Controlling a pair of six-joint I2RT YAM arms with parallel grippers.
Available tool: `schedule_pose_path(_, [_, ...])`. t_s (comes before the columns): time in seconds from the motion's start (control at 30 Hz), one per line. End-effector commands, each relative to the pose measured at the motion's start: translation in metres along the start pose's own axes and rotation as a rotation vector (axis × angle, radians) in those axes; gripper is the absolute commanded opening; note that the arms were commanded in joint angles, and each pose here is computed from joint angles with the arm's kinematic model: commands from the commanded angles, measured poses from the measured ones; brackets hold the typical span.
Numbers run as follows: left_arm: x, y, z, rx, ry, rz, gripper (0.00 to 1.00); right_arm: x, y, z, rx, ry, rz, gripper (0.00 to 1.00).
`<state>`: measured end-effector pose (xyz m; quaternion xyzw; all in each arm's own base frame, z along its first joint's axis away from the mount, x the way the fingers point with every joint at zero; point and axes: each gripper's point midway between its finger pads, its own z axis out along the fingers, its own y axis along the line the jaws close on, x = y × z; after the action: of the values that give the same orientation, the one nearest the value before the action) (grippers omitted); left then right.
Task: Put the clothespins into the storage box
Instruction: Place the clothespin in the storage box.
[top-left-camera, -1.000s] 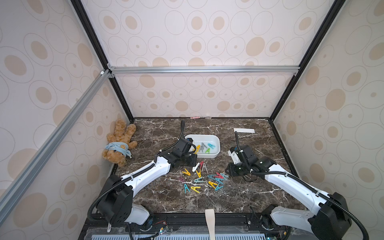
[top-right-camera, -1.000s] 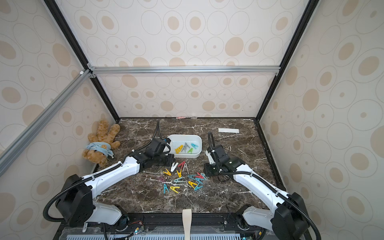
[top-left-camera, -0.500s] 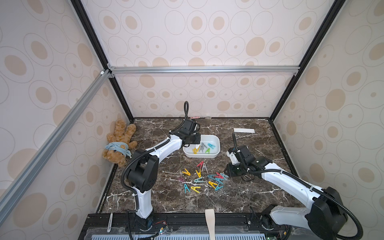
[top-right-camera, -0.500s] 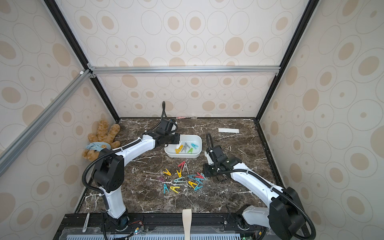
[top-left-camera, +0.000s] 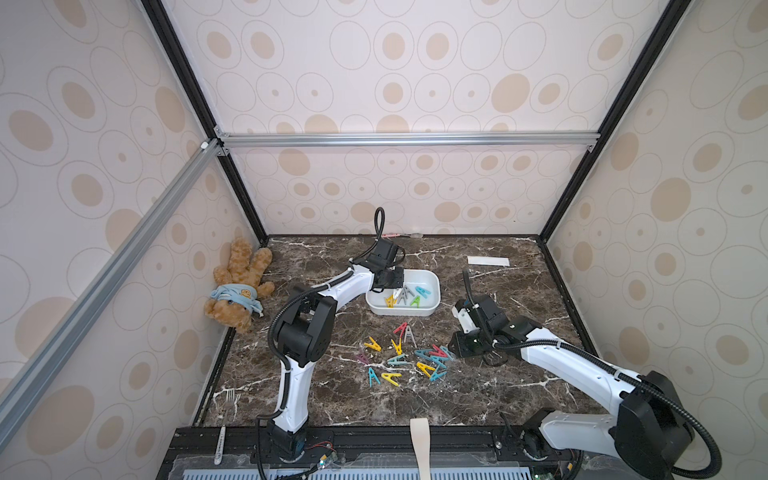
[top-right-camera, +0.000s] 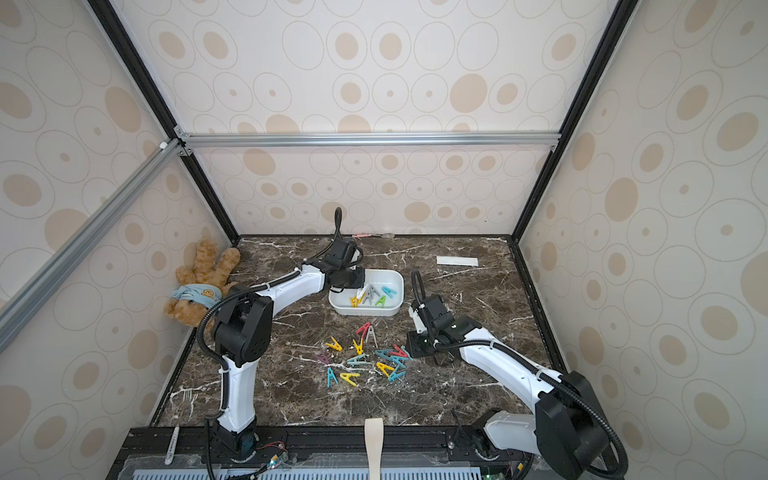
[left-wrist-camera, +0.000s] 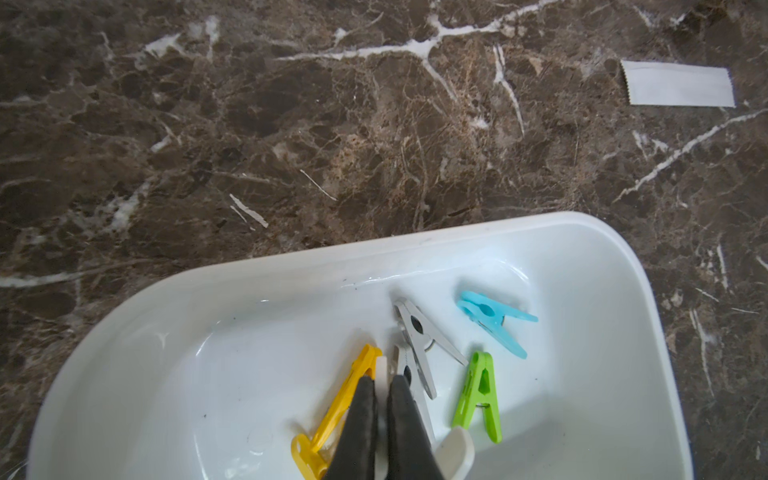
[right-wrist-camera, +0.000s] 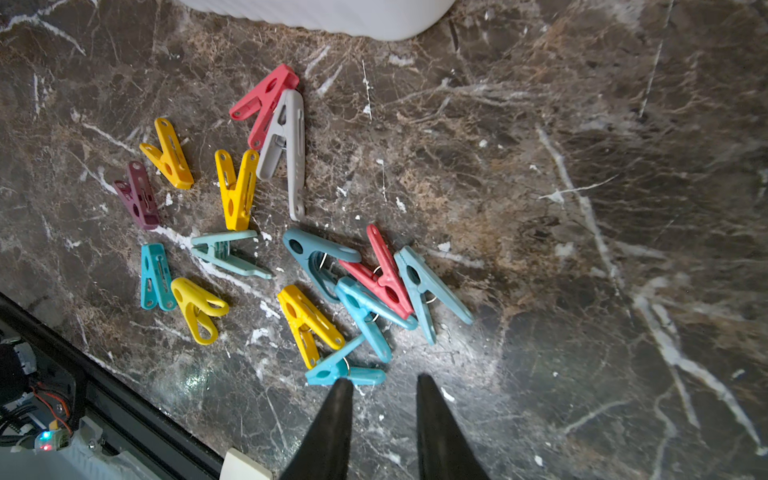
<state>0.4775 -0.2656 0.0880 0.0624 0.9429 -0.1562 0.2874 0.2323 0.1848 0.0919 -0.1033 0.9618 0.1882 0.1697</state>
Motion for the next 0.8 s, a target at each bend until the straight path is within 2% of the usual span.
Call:
schedule_pose_path(0.0, [-0.011, 0.002, -0.003, -0.008, -0.022, -0.017, 0.13, 0.0, -0.003, 0.0, 0.013, -0.012, -0.02, 0.3])
schedule_pose_path(0.17, [-0.013, 0.001, -0.008, 0.001, -0.032, -0.016, 0.2, 0.001, -0.004, -0.001, 0.018, -0.016, -0.021, 0.3])
schedule_pose_path(0.27, [-0.016, -0.001, -0.013, 0.006, -0.042, -0.012, 0.21, 0.0, -0.005, -0.002, 0.023, -0.016, -0.025, 0.3])
schedule_pose_path(0.33, [-0.02, -0.003, -0.02, 0.011, -0.055, -0.01, 0.21, -0.001, -0.005, -0.004, 0.03, -0.018, -0.03, 0.3])
schedule_pose_path(0.53, [-0.028, -0.01, -0.049, 0.04, -0.103, -0.003, 0.31, -0.003, -0.006, -0.006, 0.051, 0.0, -0.06, 0.3])
schedule_pose_path(0.77, [-0.004, -0.01, -0.092, 0.072, -0.115, 0.018, 0.4, 0.006, -0.018, 0.012, 0.103, 0.068, -0.092, 0.29])
